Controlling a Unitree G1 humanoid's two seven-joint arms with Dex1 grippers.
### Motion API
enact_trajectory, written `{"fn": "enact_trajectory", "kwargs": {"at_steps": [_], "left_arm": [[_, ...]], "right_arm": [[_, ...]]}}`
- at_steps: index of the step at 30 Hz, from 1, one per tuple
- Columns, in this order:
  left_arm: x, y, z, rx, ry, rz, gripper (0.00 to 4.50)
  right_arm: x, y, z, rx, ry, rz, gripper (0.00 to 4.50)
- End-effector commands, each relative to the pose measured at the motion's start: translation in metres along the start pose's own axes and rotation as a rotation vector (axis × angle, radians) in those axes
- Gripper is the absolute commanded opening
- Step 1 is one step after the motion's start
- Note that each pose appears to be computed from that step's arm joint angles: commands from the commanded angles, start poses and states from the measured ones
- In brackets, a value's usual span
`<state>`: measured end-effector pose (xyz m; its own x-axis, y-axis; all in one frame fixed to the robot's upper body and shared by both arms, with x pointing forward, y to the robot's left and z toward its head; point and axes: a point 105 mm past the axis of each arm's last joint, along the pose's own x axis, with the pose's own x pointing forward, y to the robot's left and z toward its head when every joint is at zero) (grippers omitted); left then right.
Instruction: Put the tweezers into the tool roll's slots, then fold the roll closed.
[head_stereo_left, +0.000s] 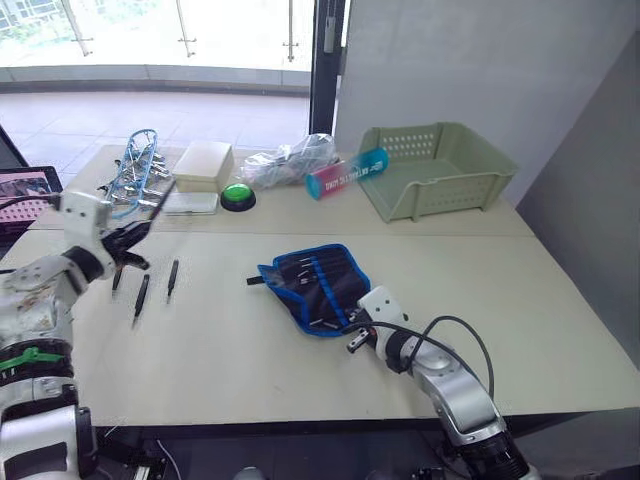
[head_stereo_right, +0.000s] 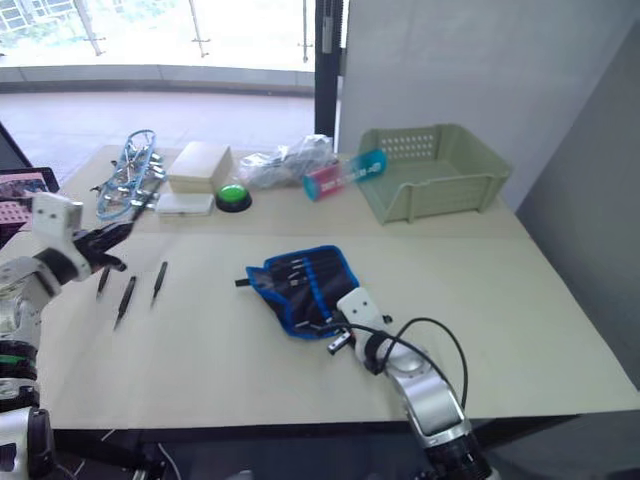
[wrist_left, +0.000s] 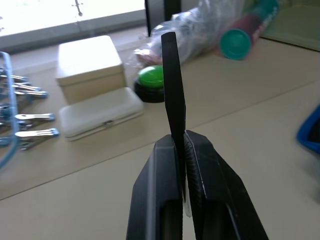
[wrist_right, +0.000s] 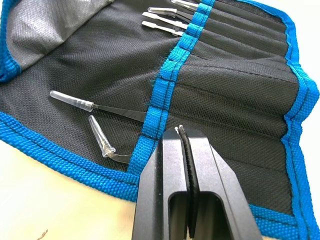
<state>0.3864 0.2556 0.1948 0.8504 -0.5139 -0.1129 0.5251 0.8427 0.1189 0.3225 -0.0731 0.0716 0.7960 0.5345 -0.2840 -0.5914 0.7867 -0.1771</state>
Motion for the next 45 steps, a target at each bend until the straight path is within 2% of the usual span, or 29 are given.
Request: {"fn": "enact_trajectory", "kwargs": {"at_steps": [1, 3, 4, 6, 9, 14, 24, 35, 45], "left_arm": [[0.03, -0.055, 0.021, 0.033, 0.028, -0.253, 0.03], [0.04, -0.068, 0.021, 0.041, 0.048, -0.304, 0.03], [0.052, -0.082, 0.019, 0.042, 0.071, -0.363, 0.03], [0.065, -0.105, 0.01, 0.053, 0.153, -0.469, 0.03], [0.066, -0.113, -0.003, 0.078, 0.254, -0.532, 0.03], [0.06, -0.115, -0.017, 0.163, 0.354, -0.586, 0.03], [0.047, -0.089, -0.032, 0.238, 0.466, -0.531, 0.03], [0.052, -0.101, -0.031, 0.286, 0.469, -0.596, 0.03], [0.063, -0.1, -0.036, 0.32, 0.534, -0.569, 0.03]], "right_arm": [[0.001, -0.001, -0.039, 0.044, 0.153, -0.032, 0.0], [0.003, 0.0, -0.037, 0.046, 0.15, -0.034, 0.0], [0.003, 0.001, -0.037, 0.047, 0.148, -0.034, 0.0], [0.004, 0.002, -0.036, 0.045, 0.144, -0.034, 0.0], [0.005, 0.002, -0.035, 0.044, 0.14, -0.035, 0.0], [0.006, 0.001, -0.034, 0.045, 0.135, -0.044, 0.0], [0.008, 0.003, -0.033, 0.052, 0.126, -0.049, 0.0], [0.008, 0.003, -0.034, 0.053, 0.129, -0.051, 0.0], [0.005, 0.004, -0.036, 0.062, 0.138, -0.06, 0.0]]}}
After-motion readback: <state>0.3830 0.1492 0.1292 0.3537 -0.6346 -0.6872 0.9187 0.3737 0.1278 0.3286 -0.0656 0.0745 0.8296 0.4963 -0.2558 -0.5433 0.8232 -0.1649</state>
